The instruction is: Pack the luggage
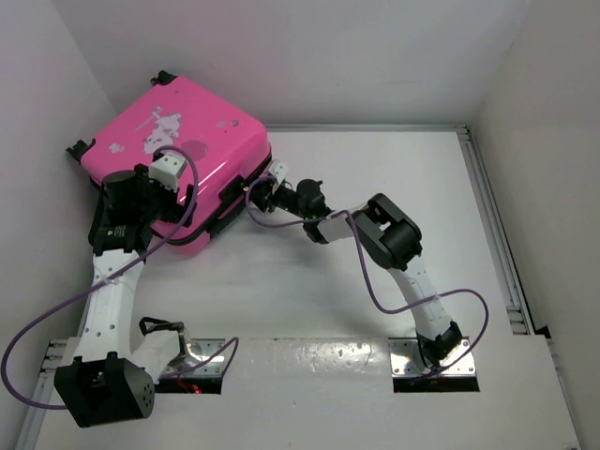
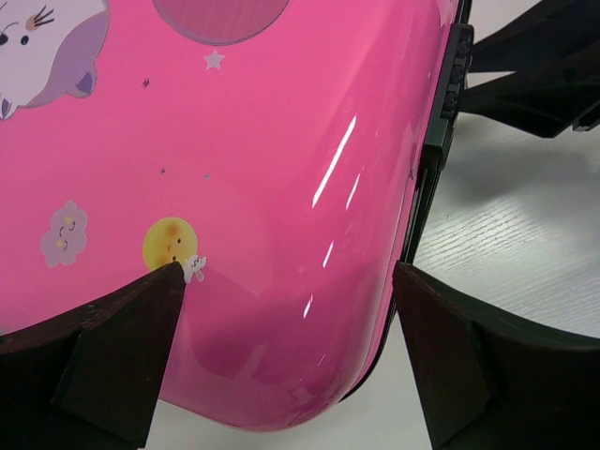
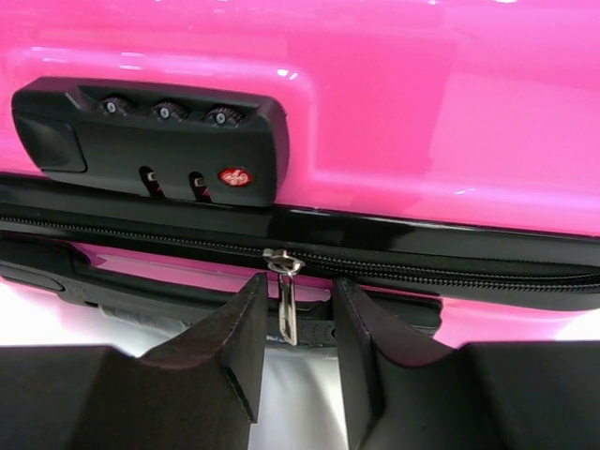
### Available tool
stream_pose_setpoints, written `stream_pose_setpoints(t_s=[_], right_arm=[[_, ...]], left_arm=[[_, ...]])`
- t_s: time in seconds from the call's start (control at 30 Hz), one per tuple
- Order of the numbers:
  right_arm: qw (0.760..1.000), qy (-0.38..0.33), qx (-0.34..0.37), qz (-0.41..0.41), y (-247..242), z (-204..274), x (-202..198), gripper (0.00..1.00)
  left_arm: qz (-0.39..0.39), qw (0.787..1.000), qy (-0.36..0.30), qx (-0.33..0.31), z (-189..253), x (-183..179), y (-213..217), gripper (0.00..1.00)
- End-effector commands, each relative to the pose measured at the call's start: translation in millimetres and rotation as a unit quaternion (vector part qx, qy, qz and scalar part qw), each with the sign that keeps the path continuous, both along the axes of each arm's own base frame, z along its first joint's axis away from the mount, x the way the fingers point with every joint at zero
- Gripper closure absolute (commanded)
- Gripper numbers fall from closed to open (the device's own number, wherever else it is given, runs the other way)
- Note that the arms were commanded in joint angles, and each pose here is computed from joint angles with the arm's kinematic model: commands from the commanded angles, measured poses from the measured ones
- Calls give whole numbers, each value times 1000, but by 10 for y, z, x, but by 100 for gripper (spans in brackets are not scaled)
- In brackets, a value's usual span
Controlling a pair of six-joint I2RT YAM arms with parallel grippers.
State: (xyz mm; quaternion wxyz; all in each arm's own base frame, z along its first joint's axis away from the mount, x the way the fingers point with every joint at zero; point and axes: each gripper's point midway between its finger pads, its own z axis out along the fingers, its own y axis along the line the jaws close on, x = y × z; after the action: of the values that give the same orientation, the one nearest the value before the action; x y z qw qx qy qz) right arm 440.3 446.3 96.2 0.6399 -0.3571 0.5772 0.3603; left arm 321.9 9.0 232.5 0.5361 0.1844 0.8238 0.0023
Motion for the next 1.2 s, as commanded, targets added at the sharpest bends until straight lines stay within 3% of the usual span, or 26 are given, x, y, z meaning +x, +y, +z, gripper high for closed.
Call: stream_pose_setpoints(t_s=[0.0,0.13,0.27,0.3,0.5,0.6,0.67,0.83,1.17], right_arm=[[999,-24,23,15,118,206,-42,68],[999,-24,22,14,133,183,-58,74],[999,-27,25,8,170,216,-22,90],[999,-29,27,4,163,239,5,99],[998,-39,41,-2,61,443,-21,100],[998,-46,48,4,-24,647,-67,100],[998,-46,46,1,-65,655,-50,100],[999,-29,31,-3,-115,564,20,100],[1000,-21,20,-7,-131,405,196,100]], left_arm=[[16,999,40,-16,-209,-95,27,3],[16,999,40,-16,-223,-115,23,3],[-15,1000,23,-6,-158,-156,-47,5],[-33,999,15,-4,-122,-167,-100,5],[-203,979,-8,14,-50,-479,-633,6],[-245,969,-2,19,-85,-545,-867,6],[-255,966,28,19,-262,-527,-938,12],[-221,971,82,32,-678,-362,-1081,20],[-118,986,51,109,-1043,66,-1052,26]])
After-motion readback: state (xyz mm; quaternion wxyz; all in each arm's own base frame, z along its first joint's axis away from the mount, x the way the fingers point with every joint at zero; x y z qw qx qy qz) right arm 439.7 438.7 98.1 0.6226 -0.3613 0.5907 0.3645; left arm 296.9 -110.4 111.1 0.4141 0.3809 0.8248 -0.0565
